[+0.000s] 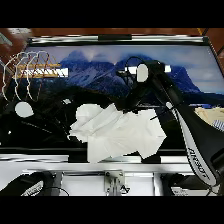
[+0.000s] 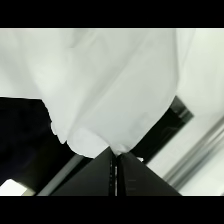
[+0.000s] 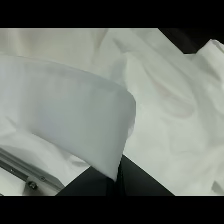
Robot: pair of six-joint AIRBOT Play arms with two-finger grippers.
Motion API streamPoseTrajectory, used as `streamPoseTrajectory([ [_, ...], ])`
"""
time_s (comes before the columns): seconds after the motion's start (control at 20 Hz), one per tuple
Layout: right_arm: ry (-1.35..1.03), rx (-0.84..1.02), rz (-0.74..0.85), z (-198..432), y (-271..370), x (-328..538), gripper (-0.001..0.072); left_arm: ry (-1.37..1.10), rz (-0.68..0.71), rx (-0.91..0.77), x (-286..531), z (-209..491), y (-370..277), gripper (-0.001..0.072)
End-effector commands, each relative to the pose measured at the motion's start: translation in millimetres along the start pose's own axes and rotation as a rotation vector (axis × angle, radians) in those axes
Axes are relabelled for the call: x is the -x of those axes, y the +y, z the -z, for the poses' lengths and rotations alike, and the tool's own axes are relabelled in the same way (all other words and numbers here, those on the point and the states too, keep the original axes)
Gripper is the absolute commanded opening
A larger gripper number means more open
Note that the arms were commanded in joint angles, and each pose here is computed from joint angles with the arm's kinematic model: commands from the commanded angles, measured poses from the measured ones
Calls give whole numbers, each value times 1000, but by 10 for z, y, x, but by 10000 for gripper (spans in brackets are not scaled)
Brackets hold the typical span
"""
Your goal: Fold the shirts.
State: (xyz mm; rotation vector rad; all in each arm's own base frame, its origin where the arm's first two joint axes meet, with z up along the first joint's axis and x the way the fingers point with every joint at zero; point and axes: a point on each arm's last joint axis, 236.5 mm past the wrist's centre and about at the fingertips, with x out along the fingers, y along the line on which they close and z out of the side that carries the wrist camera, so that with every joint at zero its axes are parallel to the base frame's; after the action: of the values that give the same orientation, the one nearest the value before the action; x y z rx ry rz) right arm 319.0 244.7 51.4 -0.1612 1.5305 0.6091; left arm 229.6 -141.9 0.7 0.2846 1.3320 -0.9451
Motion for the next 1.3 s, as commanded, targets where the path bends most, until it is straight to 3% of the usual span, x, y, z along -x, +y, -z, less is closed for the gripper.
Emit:
streamPoseTrajectory([
  [0.0,9,21,6,137,58,255,75,-118,309,101,153,-119,-236,45],
  [0.3,27,36,-54,254,226,354,75,-308,490,198,492,-235,60,44],
  [0.65,-417,-83,-84,-799,243,530,75,-252,647,416,-61,-260,628,46],
  [0.8,-416,-119,-88,-953,176,322,75,-231,647,491,-103,-378,899,59],
  [0.85,-372,-127,-86,-921,149,188,75,-238,627,480,-86,-412,969,103],
  [0.95,-283,-134,-74,-819,92,-36,75,-210,486,500,-130,-385,1257,291],
  [1.1,-237,-101,-47,-736,30,-111,75,-51,246,582,-113,-76,1701,292],
  [1.25,-192,-93,7,-625,-89,-137,75,-8,125,603,136,-2,1840,291],
])
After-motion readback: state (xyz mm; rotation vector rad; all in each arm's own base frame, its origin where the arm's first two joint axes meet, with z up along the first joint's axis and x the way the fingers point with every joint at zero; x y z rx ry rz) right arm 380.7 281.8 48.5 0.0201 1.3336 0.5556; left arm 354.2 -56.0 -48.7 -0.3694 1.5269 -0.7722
